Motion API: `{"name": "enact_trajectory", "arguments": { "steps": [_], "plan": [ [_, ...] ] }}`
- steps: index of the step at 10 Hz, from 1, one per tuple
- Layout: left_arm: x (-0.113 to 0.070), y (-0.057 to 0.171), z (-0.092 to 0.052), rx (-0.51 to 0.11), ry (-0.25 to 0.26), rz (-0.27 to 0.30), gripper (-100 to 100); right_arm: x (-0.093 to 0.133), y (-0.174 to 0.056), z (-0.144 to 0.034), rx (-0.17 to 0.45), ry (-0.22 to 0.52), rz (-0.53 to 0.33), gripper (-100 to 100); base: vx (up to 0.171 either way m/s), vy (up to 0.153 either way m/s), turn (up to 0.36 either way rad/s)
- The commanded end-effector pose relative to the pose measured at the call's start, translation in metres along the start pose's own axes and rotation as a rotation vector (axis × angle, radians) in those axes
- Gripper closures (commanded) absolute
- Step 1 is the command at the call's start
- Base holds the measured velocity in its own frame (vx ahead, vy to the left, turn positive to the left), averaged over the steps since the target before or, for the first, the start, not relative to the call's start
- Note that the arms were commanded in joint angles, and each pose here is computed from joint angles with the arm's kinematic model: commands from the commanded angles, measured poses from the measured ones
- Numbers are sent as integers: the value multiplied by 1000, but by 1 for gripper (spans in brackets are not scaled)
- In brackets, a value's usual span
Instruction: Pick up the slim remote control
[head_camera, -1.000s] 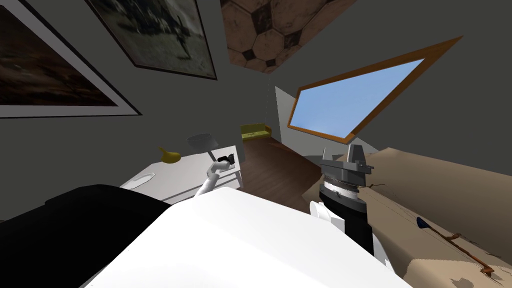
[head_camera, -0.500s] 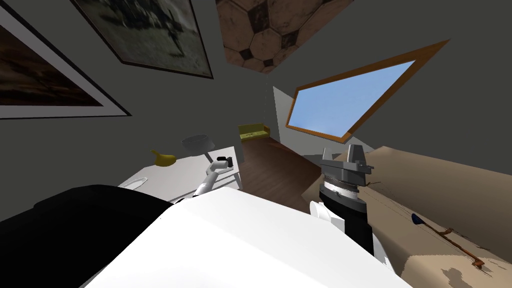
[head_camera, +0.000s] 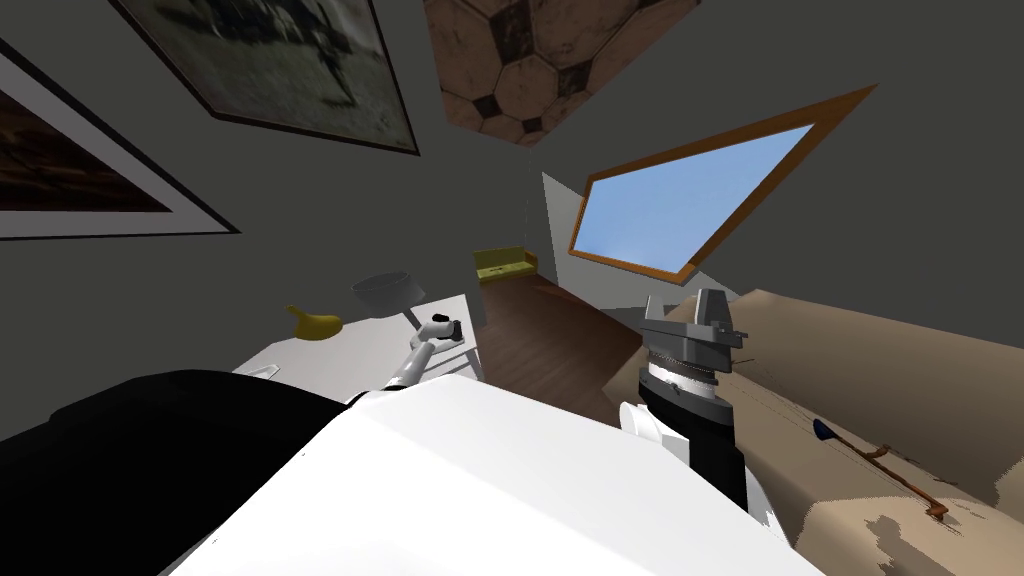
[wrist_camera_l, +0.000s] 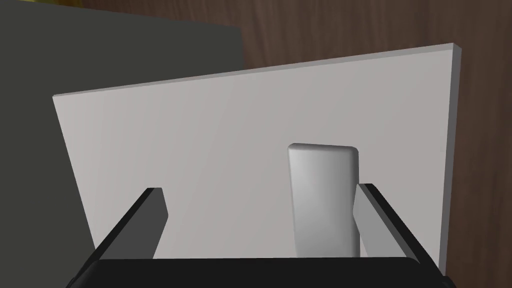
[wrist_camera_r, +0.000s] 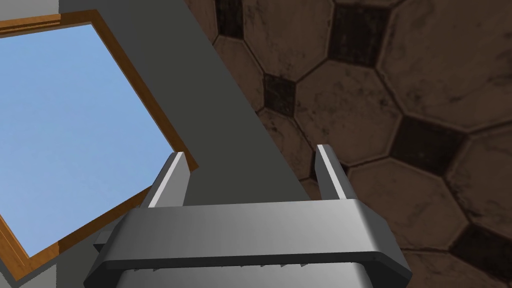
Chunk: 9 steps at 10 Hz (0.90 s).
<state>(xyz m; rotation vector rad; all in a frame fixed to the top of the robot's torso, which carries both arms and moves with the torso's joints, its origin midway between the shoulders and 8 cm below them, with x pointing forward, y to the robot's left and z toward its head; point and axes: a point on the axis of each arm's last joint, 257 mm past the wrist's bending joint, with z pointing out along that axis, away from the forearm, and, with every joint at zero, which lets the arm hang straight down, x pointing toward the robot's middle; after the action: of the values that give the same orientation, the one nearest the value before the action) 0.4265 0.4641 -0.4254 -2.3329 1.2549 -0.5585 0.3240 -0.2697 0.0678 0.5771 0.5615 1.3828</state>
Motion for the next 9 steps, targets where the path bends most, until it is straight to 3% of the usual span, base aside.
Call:
{"name": "enact_trajectory", "arguments": {
  "steps": [1,4,5,6,9],
  "plan": [
    [-15,15,2,-63,-27,-33,-100,0,0,0,0,0,0,0,34,40,-64],
    [-29,34,4,-136,-54,-61,-100,0,0,0,0,0,0,0,29,46,-63],
    [-40,46,5,-187,-74,-86,-100,0,0,0,0,0,0,0,28,50,-75],
    [-42,49,6,-193,-77,-88,-100,0,0,0,0,0,0,0,16,43,-43],
    [-75,92,3,-343,-139,-161,-100,0,0,0,0,0,0,0,29,84,-118]
  ]
}}
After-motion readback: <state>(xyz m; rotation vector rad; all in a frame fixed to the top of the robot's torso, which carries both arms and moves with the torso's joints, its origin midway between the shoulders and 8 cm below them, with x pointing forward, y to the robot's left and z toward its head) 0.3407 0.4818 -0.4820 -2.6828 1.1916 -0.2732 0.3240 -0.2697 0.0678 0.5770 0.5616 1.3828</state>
